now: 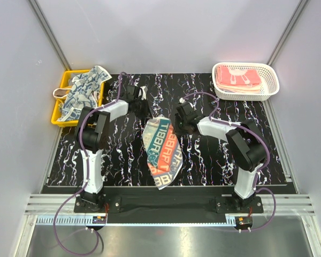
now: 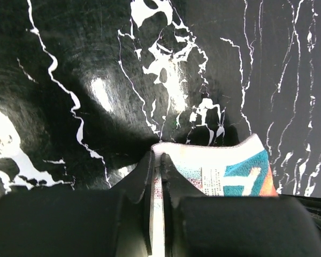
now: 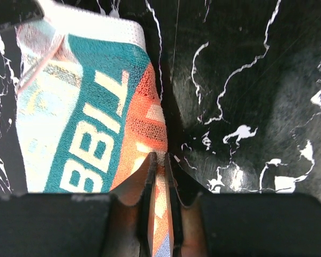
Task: Fold and stack the towels
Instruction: Flatten out the crumpled towel
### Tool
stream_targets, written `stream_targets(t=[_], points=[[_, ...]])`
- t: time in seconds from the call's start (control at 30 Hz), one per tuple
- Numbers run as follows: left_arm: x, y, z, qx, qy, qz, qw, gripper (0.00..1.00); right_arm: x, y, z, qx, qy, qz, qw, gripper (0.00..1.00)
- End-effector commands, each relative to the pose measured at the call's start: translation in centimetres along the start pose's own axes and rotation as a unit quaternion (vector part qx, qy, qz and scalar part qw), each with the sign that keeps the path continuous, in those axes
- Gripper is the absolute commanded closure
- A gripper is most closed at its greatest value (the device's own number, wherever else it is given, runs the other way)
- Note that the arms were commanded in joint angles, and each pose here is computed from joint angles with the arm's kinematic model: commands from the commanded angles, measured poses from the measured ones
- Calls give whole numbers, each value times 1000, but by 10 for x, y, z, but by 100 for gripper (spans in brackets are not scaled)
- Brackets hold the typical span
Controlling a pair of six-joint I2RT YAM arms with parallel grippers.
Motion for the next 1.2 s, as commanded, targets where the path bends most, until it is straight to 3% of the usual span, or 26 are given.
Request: stream_targets(t=[0.0, 0.23, 0.43, 0.67, 0.73, 0.83, 0.97, 1.17], points=[[19, -37, -28, -36, 5, -46, 998, 100, 22, -12, 13, -5, -24, -45, 999, 83], [30, -95, -56, -25, -19, -124, 992, 100, 51, -45, 18, -51, -60, -96, 992, 85], [8, -141, -65, 20, -65, -164, 984, 100, 57, -77, 26, -60, -85, -119, 987, 86], [-92, -148, -43, 76, -123, -139, 980, 100, -36, -73, 62, -19, -135, -73, 988, 87], [-129, -145, -30, 84, -141, -125, 978, 100, -81, -61, 71, -5, -158, -33, 987, 83], [-161, -142, -10, 113, -155, -115, 975, 100, -110, -45, 72, -8, -165, -6, 986, 75], [-177, -141, 0, 130, -156, -106, 973, 100, -104, -52, 74, -11, -171, -20, 985, 63], [-177, -147, -2, 121, -151, -117, 974, 100, -75, -105, 79, 1, -159, -82, 984, 56]])
Point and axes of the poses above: each gripper's point midway between its finger pads, its own y axis out along the fingers, its own z axis along the line the jaws close on, x = y × z, the point moved 10 cm from there along -y, back along the fingers, and after that the axes turned 1 degree about y, right-handed, at the moved point
